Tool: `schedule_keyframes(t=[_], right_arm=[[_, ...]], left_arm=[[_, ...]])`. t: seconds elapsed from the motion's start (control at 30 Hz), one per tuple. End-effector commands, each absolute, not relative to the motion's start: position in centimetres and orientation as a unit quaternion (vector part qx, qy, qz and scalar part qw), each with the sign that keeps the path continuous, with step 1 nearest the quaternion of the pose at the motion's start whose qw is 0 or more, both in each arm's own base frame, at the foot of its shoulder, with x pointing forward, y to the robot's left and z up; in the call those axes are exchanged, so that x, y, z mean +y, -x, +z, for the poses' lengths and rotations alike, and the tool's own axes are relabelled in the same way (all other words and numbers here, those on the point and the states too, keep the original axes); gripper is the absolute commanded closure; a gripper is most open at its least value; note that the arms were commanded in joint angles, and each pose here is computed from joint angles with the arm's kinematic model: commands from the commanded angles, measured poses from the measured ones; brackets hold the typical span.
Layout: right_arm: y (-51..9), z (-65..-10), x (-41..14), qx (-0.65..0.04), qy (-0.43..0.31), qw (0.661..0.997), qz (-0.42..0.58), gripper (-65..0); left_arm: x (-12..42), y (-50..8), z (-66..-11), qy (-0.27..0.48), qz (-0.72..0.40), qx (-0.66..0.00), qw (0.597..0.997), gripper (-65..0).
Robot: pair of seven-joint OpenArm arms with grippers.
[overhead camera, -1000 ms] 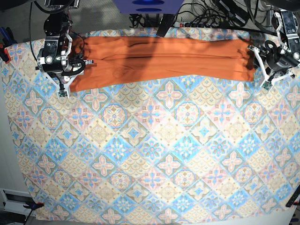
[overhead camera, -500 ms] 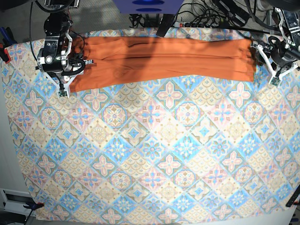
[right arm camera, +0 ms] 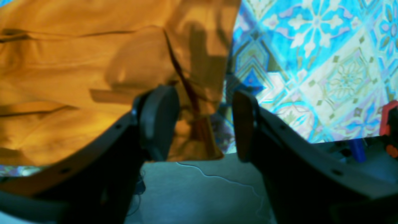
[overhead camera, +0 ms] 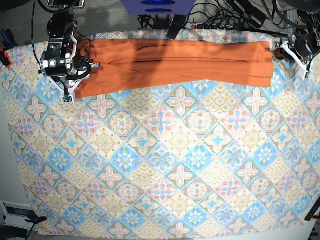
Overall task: Fold the T-shirt properly
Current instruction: 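Release with the left gripper and regrasp the strip's end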
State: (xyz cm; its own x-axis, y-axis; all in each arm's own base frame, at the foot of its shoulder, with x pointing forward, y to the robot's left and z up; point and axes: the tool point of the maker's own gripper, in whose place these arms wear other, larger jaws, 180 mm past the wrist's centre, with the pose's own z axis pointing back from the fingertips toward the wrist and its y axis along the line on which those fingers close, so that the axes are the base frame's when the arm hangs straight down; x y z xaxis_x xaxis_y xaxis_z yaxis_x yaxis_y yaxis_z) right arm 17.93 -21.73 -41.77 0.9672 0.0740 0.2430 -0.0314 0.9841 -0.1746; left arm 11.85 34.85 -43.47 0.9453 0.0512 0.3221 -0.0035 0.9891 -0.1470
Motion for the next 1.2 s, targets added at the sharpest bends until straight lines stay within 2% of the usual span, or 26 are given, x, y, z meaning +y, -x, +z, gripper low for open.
schedule_keyframes(t=[0.0, 0.17, 0.33, 0.5, 0.8, 0.9, 1.0, 1.17], right_arm=[[-18.0, -41.3, -22.2, -0.131, 0.095, 0.986, 0.028, -30.8], [-17.9, -41.3, -22.2, -0.131, 0.095, 0.986, 0.028, -30.8], [-17.9, -41.3, -22.3, -0.131, 0.096, 0.986, 0.028, -30.8], [-17.6, -41.5, -22.3, -0.126, 0.095, 0.987, 0.029, -30.8], [-17.4, -41.5, -22.4, -0.125, 0.096, 0.987, 0.029, -30.8], [-17.4, -41.5, -22.4, -0.125, 0.096, 0.987, 0.029, -30.8], [-17.4, -41.5, -22.4, -0.125, 0.096, 0.987, 0.029, -30.8], [-17.4, -41.5, -22.4, -0.125, 0.096, 0.987, 0.029, -30.8]], left_arm=[[36.0, -13.1, -42.0, 0.063, 0.003, -0.188, 0.98, -28.1], [36.1, -14.1, -41.5, 0.065, 0.004, -0.216, 0.974, -28.1], [34.6, -14.3, -42.4, 0.073, -0.033, -0.195, 0.978, -28.1], [33.0, -15.2, -43.0, 0.086, -0.052, -0.211, 0.972, -28.1], [34.6, -14.4, -45.5, 0.087, -0.005, -0.193, 0.977, -28.1], [34.4, -14.4, -45.7, 0.087, -0.009, -0.198, 0.976, -32.8], [33.4, -14.3, -46.1, 0.097, -0.019, -0.19, 0.977, -41.2], [32.2, -14.3, -46.7, 0.108, -0.035, -0.18, 0.977, -42.7]])
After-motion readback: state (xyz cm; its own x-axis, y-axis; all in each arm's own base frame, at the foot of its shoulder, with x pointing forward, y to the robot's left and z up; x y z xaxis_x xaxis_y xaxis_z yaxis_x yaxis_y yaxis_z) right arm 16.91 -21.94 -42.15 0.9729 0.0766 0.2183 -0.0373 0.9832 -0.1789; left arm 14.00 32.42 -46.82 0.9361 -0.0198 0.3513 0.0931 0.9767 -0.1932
